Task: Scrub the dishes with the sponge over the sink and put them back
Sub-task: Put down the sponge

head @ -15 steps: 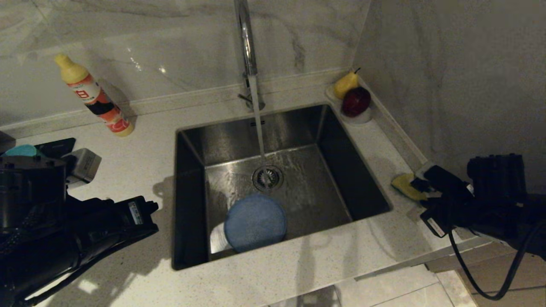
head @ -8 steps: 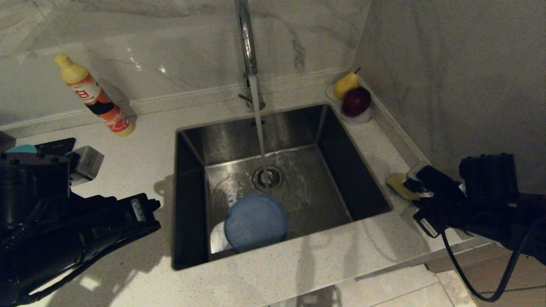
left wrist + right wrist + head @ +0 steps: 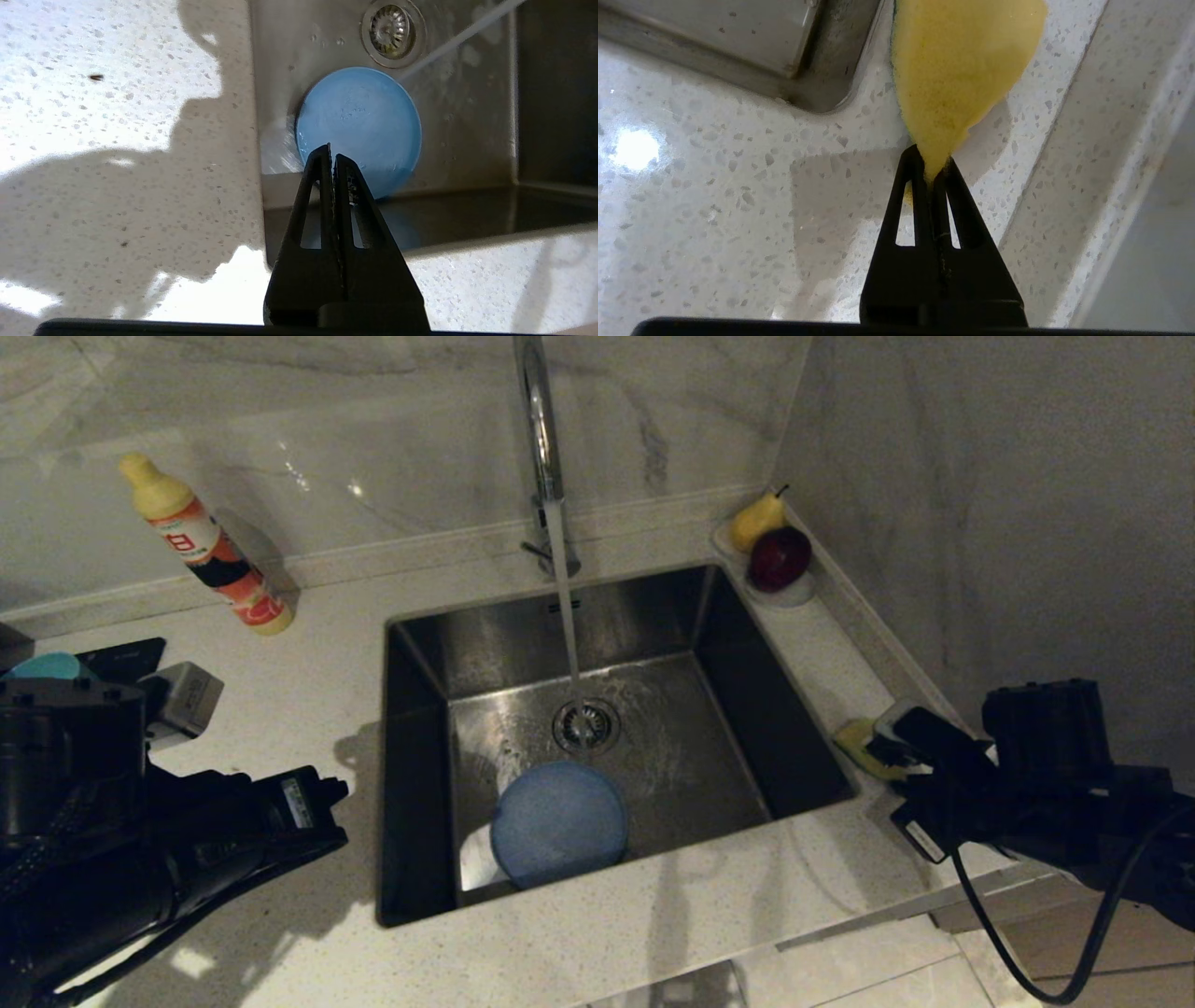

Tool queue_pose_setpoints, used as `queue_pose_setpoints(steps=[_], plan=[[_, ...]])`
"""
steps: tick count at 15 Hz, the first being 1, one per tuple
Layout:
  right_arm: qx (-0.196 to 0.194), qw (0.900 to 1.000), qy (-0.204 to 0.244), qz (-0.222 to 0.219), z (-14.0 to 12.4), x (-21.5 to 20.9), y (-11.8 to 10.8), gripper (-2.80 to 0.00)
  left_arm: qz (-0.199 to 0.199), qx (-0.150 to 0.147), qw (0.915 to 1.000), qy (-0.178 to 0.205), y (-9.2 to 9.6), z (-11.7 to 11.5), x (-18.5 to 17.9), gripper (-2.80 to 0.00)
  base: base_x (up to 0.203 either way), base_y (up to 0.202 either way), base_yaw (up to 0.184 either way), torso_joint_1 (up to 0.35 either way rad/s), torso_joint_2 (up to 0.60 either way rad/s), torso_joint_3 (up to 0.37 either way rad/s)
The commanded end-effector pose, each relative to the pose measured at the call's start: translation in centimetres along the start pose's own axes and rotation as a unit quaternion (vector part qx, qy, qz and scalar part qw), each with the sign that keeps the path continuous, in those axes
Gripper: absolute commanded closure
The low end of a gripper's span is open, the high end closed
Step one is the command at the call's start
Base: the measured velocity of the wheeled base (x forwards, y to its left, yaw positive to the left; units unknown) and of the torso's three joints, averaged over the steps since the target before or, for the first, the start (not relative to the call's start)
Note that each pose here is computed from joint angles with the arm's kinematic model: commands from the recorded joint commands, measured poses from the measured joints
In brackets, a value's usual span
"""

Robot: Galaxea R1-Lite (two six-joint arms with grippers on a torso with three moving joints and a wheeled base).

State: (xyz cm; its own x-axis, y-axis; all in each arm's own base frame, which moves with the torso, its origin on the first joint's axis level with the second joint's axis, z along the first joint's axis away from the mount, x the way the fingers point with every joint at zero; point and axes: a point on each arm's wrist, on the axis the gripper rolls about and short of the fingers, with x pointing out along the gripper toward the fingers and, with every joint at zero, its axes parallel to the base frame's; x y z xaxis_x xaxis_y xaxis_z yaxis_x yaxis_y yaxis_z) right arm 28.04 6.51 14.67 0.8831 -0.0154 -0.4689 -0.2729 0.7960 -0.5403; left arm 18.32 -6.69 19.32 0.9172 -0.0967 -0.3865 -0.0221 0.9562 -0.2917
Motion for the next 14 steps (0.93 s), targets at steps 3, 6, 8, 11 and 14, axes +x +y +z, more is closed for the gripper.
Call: queue_pose_setpoints(steps=[3,6,8,11,14], plan=[[-0.001,1.000,0.002,0.001,0.0,0.4,0.1,-2.80,-0.007,-0.006,1.0000,0.001,0.0,0.0,-0.1,0.00,0.000,0.000,0.000,0.000,0.00,0.000],[0.006,1.000,-0.005,-0.007,0.4,-0.2,-0.3,-2.80,-0.004,-0.005,1.0000,0.004,0.2,-0.3,-0.2,0.00,0.000,0.000,0.000,0.000,0.00,0.000],[0.007,1.000,-0.013,-0.013,0.8,-1.1,-0.7,-2.80,-0.004,-0.006,1.0000,0.007,0.3,-0.5,-0.3,0.00,0.000,0.000,0.000,0.000,0.00,0.000],[0.009,1.000,0.000,0.000,0.7,-1.5,-0.4,-2.80,-0.006,-0.008,0.9999,0.003,0.3,-0.4,-0.6,0.00,0.000,0.000,0.000,0.000,0.00,0.000],[0.030,0.999,-0.036,-0.011,2.3,-3.2,-1.0,-2.80,-0.008,-0.010,0.9999,-0.004,0.5,-0.5,-1.2,0.00,0.000,0.000,0.000,0.000,0.00,0.000]])
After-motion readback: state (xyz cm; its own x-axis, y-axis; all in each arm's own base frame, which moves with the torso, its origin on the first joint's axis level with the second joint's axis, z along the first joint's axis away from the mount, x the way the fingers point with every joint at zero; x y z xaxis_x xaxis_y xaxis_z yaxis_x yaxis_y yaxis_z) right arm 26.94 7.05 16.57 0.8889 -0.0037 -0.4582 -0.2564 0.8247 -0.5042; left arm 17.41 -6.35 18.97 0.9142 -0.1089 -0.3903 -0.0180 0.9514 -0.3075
